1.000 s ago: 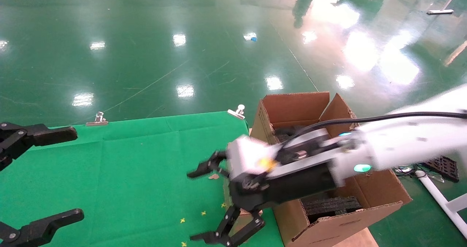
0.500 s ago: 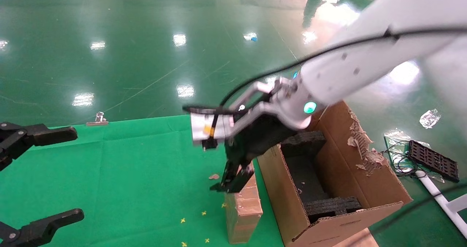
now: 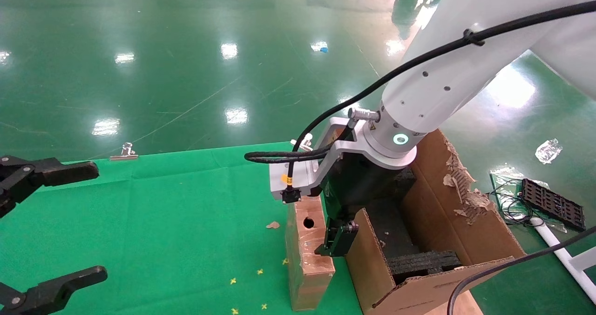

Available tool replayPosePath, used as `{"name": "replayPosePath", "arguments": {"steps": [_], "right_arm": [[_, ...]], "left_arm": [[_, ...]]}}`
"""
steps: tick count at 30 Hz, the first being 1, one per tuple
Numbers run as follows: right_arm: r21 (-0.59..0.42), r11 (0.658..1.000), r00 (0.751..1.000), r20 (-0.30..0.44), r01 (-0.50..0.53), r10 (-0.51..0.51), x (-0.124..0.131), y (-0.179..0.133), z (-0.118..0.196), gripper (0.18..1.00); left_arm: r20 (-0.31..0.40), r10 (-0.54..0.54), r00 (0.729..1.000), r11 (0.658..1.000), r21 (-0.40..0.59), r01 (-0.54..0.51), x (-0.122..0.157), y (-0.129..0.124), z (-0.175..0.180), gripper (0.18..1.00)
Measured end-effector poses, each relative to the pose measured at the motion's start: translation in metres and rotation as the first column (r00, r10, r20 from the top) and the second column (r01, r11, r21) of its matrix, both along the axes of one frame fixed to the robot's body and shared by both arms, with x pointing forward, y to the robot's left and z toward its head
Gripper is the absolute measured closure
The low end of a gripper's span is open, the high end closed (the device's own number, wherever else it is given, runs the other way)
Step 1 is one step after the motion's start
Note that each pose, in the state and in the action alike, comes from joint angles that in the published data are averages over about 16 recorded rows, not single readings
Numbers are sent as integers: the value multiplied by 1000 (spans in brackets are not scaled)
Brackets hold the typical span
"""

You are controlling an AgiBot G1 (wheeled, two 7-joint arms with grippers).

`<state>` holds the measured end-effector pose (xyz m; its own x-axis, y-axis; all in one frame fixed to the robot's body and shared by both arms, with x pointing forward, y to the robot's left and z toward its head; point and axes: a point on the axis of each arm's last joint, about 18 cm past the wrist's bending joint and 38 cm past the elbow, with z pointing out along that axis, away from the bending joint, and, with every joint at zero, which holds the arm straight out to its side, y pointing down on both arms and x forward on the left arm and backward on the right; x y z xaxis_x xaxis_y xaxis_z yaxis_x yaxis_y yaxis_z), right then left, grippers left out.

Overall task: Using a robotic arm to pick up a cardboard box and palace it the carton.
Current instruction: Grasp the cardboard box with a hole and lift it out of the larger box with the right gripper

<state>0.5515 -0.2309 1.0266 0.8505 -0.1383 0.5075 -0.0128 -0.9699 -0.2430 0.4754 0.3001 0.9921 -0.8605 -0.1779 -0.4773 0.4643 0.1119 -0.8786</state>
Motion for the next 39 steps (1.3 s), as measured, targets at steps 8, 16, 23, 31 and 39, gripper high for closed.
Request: {"name": "replayPosePath", "arguments": {"steps": [8, 16, 23, 31, 39], "right_arm": [[135, 969, 978, -59, 206, -199, 7, -10, 3, 178], [293, 801, 850, -261, 522, -458, 20, -25, 3, 178], [311, 670, 731, -406, 674, -548, 33, -30, -7, 178], [293, 630, 684, -457, 719, -568, 45, -27, -24, 178], [265, 631, 671, -462, 729, -580, 51, -25, -34, 184]], "left_arm": [[0, 0, 1000, 1000, 0, 0, 0, 0, 0, 184], [0, 0, 1000, 1000, 0, 0, 0, 0, 0, 184], [0, 0, 1000, 1000, 0, 0, 0, 0, 0, 184], [0, 0, 1000, 1000, 0, 0, 0, 0, 0, 184], [0, 0, 1000, 1000, 0, 0, 0, 0, 0, 184]]}}
